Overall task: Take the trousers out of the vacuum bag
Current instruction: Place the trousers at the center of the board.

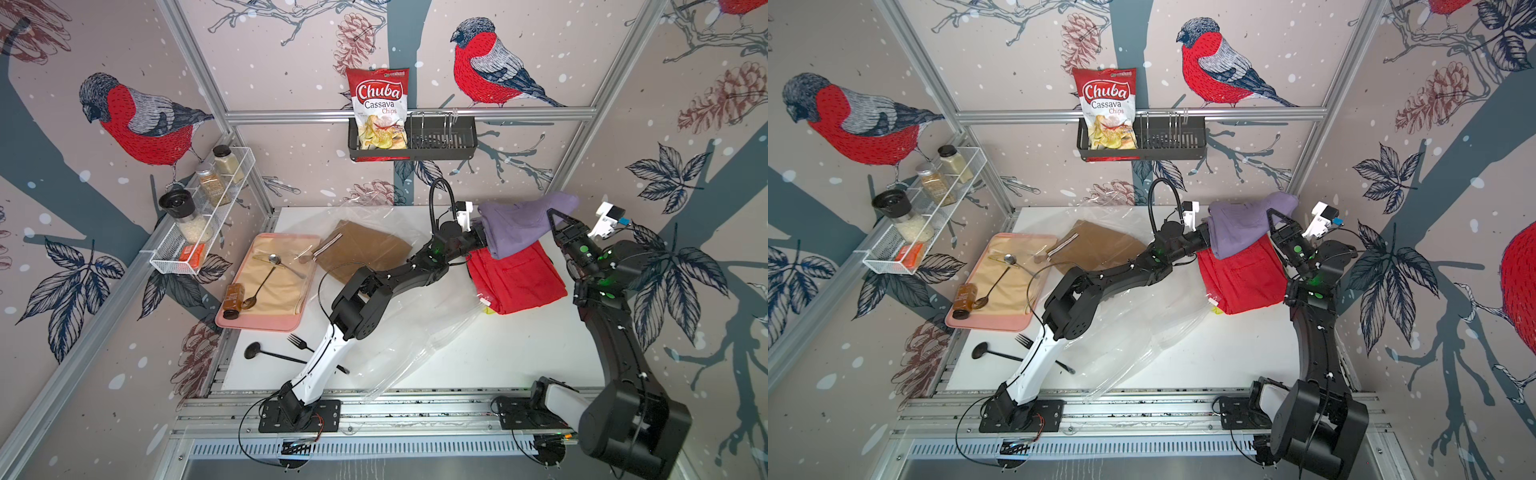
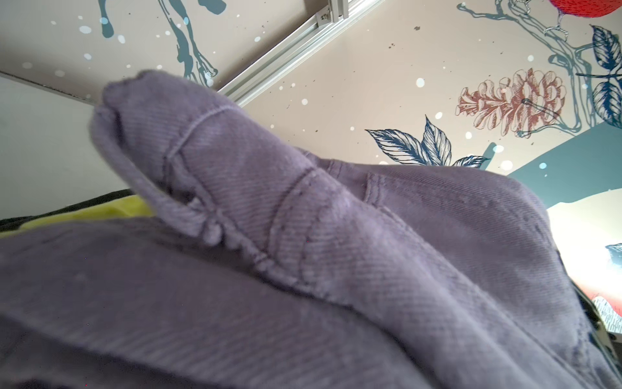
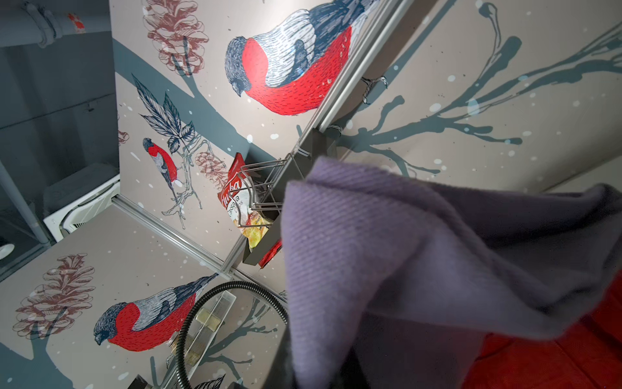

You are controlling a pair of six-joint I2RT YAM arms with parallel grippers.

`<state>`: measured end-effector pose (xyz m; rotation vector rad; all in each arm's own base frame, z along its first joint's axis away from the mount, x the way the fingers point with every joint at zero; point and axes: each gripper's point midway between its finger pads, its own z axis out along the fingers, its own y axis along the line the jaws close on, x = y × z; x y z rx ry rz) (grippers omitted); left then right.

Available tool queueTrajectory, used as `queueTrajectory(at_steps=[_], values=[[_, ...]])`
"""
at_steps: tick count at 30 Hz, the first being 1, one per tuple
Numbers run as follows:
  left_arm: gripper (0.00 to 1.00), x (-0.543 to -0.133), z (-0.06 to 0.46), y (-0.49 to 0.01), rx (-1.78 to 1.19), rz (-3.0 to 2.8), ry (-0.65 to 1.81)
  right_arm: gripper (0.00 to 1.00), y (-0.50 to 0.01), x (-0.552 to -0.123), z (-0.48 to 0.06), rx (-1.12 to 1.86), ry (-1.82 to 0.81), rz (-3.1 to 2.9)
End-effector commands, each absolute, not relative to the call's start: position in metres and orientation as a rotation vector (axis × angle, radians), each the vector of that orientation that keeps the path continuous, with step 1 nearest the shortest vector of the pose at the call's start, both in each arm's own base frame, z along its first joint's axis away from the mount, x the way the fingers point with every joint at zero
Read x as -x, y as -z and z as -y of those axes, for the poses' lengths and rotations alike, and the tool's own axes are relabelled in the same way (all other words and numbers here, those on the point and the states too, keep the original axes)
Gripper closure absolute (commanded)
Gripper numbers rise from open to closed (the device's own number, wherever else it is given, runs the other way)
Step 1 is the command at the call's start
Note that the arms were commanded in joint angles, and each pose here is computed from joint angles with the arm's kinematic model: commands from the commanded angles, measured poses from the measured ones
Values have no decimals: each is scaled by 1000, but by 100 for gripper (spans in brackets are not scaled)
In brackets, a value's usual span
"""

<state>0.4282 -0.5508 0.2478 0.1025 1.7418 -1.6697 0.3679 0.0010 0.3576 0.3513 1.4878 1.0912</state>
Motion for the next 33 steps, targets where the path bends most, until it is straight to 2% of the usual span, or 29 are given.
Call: queueTrajectory(at_steps=[1, 21, 33], values=[[100, -432, 549, -250, -121, -1707, 1660, 100, -367, -356, -7, -256, -1121, -1428], [100, -418, 522, -206, -95, -1809, 1639, 100, -250, -330, 22, -513, -1021, -1667], [100, -419, 489, -183, -83, -1953, 1448, 98, -173, -313, 44, -786, -890, -1830]])
